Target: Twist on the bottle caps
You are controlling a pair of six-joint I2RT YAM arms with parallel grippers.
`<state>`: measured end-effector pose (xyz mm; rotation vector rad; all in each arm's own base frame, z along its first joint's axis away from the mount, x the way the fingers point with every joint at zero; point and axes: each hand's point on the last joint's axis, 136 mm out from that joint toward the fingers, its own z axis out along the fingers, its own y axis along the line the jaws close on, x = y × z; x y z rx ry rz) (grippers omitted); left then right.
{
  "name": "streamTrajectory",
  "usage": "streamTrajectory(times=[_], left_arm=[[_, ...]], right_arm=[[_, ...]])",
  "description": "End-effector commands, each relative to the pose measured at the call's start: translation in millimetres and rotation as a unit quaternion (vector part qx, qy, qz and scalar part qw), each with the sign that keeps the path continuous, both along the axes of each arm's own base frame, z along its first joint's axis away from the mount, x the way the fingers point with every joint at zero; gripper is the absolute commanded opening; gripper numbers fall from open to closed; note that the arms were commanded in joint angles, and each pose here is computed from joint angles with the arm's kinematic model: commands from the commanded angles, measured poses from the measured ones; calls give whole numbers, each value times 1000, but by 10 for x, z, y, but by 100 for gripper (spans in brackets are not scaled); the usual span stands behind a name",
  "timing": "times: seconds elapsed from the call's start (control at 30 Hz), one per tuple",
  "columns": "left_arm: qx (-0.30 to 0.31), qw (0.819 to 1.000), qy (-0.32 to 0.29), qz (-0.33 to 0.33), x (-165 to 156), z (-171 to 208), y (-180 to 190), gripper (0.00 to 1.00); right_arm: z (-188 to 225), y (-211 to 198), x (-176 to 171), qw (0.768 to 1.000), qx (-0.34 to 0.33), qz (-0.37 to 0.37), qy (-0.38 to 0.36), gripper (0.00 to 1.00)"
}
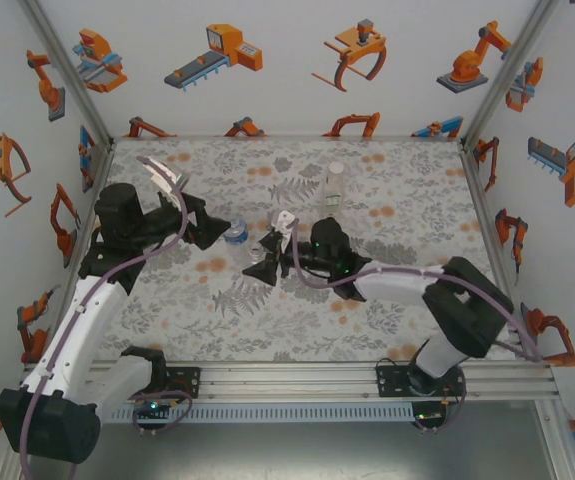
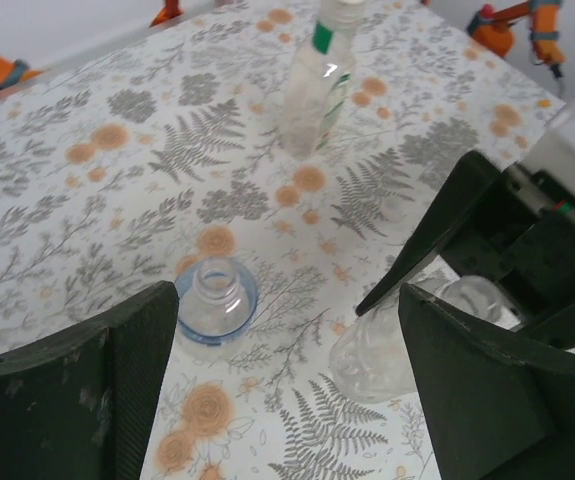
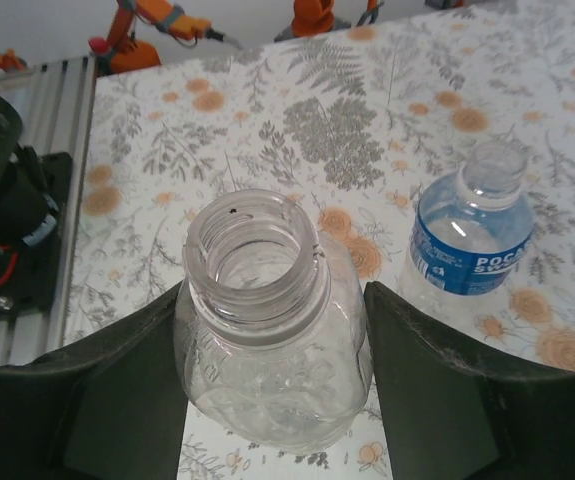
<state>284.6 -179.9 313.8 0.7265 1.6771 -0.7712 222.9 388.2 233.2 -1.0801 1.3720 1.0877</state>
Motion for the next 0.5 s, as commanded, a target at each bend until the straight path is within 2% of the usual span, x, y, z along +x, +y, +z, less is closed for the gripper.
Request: streamTrajectory(times=[0.0, 0.2, 0.3, 0.47], left_arm=[[-24, 995, -31, -93, -265, 130, -216, 82], [-31, 976, -77, -202, -666, 219, -491, 82], [-32, 963, -101, -247, -879, 267, -615, 82], [-37, 950, -119, -287, -1098, 376, -760, 82]], right_arm=[[234, -208, -53, 999, 6, -30, 11, 46], [567, -537, -87, 995, -31, -93, 32, 41], [799, -674, -132, 993, -13, -111, 24, 40], [1231, -822, -245, 993, 37, -115, 20, 35]])
